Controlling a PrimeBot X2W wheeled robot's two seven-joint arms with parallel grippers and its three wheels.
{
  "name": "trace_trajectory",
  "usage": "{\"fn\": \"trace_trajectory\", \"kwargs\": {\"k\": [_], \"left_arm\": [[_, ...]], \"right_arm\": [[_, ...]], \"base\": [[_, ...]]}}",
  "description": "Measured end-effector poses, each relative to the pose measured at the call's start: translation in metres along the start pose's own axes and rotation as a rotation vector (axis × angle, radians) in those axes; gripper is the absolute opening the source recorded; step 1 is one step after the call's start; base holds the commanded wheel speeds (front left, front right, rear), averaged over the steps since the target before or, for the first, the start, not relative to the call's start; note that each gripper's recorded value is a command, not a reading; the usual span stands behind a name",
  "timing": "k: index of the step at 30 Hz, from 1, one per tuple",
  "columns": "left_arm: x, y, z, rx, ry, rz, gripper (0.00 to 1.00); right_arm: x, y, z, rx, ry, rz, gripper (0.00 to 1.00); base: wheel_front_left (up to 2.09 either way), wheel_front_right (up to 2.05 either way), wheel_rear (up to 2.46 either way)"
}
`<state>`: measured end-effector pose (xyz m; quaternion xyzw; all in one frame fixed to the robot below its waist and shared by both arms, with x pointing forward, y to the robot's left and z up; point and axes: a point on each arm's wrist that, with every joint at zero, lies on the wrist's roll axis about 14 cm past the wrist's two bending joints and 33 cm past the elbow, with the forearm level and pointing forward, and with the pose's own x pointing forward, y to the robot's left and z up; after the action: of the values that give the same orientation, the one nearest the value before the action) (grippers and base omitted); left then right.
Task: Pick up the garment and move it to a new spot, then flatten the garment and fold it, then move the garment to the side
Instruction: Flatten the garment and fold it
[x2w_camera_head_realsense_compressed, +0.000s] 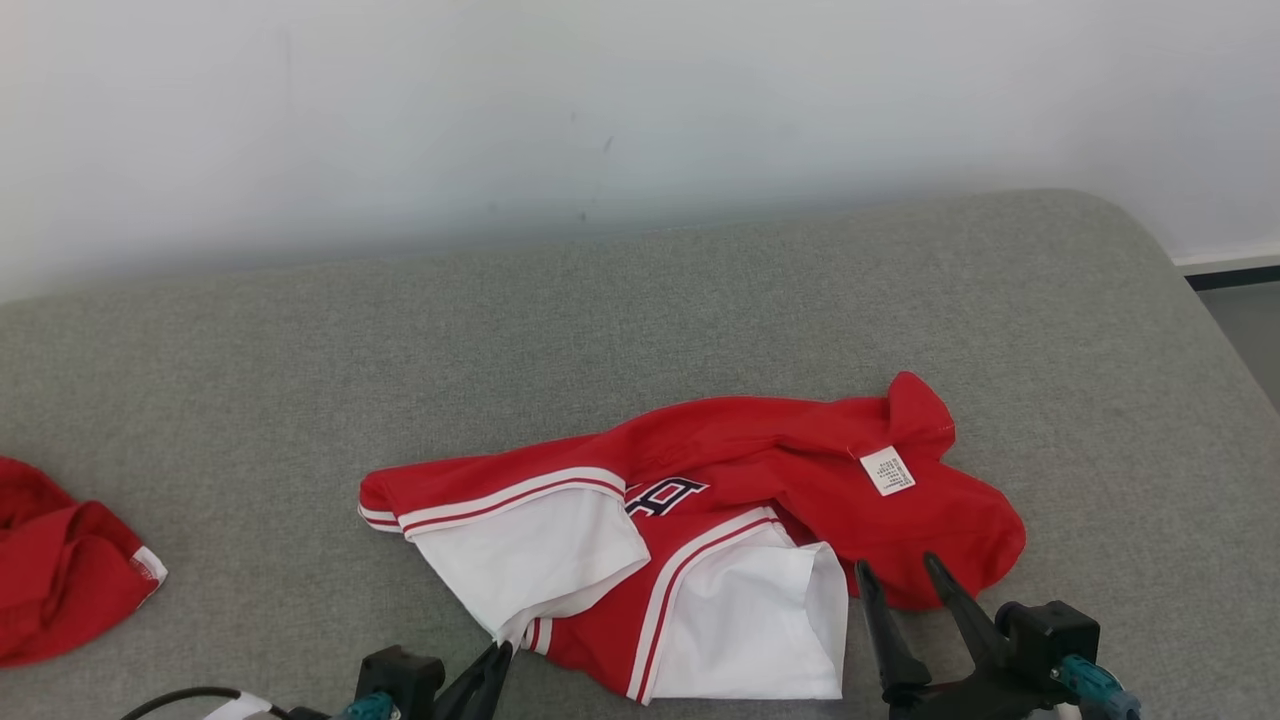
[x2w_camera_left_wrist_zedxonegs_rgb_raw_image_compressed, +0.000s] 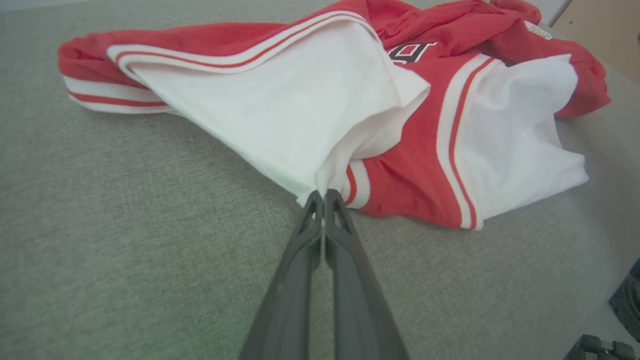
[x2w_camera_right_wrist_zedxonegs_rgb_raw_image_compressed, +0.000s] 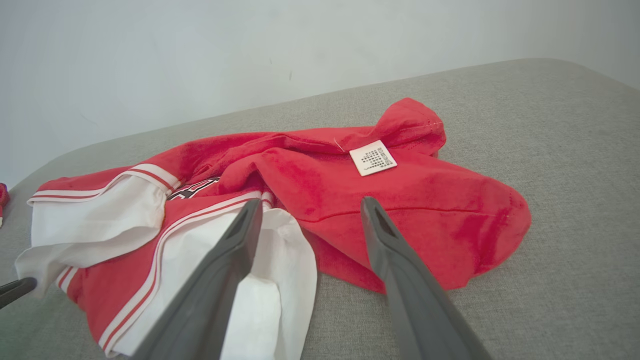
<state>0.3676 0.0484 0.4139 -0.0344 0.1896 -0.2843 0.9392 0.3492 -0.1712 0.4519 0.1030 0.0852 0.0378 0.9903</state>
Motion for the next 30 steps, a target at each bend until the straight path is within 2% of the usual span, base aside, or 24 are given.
{"fn": "trace_trajectory", "kwargs": {"k": [5, 11, 15, 22, 30], "left_arm": [[-0.002, 0.006, 0.009, 0.030, -0.039, 0.034, 0.00], [-0.019, 0.050, 0.064, 0.029, -0.282, 0.267, 0.00], [-0.035, 0.065, 0.071, -0.012, -0.335, 0.364, 0.00], [-0.055, 0.074, 0.041, -0.111, -0.296, 0.464, 0.00], [-0.065, 0.080, 0.014, -0.173, -0.243, 0.512, 0.00]], "right_arm": [[0.000, 0.002, 0.001, 0.000, -0.005, 0.006, 1.00], [-0.002, 0.003, 0.004, -0.001, -0.013, 0.008, 1.00], [-0.003, 0.006, 0.002, -0.001, -0.007, 0.017, 1.00], [-0.002, 0.008, 0.003, 0.001, -0.009, 0.023, 1.00], [0.004, -0.009, 0.006, -0.005, -0.017, -0.021, 1.00]], "base": [[0.00, 0.00, 0.00], [0.00, 0.00, 0.00], [0.00, 0.00, 0.00], [0.00, 0.00, 0.00], [0.00, 0.00, 0.00]]}}
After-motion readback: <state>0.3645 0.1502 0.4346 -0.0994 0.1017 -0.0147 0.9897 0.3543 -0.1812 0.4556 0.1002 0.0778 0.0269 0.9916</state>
